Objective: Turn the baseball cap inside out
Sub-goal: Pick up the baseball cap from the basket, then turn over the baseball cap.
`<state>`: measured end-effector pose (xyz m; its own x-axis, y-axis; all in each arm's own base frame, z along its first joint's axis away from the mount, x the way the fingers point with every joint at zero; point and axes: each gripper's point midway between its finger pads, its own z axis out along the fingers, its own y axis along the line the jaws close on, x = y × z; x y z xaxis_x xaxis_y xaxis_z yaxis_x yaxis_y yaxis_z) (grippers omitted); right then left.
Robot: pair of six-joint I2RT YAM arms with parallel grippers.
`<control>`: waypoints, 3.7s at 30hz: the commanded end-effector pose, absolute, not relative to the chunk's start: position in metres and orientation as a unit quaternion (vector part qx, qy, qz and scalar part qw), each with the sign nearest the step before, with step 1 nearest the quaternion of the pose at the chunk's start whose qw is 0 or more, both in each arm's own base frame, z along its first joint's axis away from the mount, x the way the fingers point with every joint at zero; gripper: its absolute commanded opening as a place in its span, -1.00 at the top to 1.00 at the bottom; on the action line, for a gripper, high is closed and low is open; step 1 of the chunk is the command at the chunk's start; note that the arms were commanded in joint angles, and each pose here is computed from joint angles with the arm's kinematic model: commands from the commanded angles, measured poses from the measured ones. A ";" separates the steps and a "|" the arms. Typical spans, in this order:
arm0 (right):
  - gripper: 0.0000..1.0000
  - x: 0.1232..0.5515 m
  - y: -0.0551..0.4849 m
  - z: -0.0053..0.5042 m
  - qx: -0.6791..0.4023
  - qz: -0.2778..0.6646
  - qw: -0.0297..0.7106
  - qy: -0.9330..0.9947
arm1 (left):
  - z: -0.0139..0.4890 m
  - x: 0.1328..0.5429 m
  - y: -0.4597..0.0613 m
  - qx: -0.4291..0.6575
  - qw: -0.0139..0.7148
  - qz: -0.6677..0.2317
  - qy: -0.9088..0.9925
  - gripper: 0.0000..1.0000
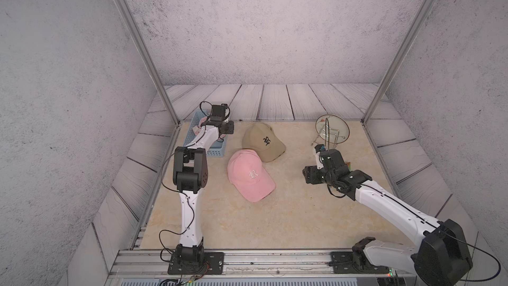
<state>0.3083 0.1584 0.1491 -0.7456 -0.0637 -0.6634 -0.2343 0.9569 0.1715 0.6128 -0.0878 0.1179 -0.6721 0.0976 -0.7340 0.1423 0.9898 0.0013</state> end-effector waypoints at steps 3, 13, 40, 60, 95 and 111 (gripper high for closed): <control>-0.53 0.309 0.162 0.147 -0.078 0.134 0.340 0.928 | 0.138 0.615 -0.069 0.057 0.422 0.030 0.904 0.84; -0.52 0.306 0.163 0.152 -0.079 0.140 0.341 0.926 | 0.220 0.601 -0.017 0.027 0.484 0.179 0.856 1.00; -0.48 0.262 0.214 0.250 -0.217 0.328 0.421 0.817 | 0.414 0.396 -0.189 0.120 0.532 -0.296 0.784 1.00; -0.23 0.279 0.215 0.253 -0.162 0.340 0.430 0.820 | 0.365 0.275 -0.310 0.130 0.304 -0.582 0.743 1.00; -0.35 0.312 0.238 0.228 -0.153 0.362 0.427 0.814 | 0.377 0.234 -0.326 0.174 0.223 -0.670 0.686 1.00; 0.53 0.305 0.168 0.212 -0.086 0.204 0.462 0.859 | 0.346 0.266 -0.295 0.093 0.305 -0.576 0.753 1.00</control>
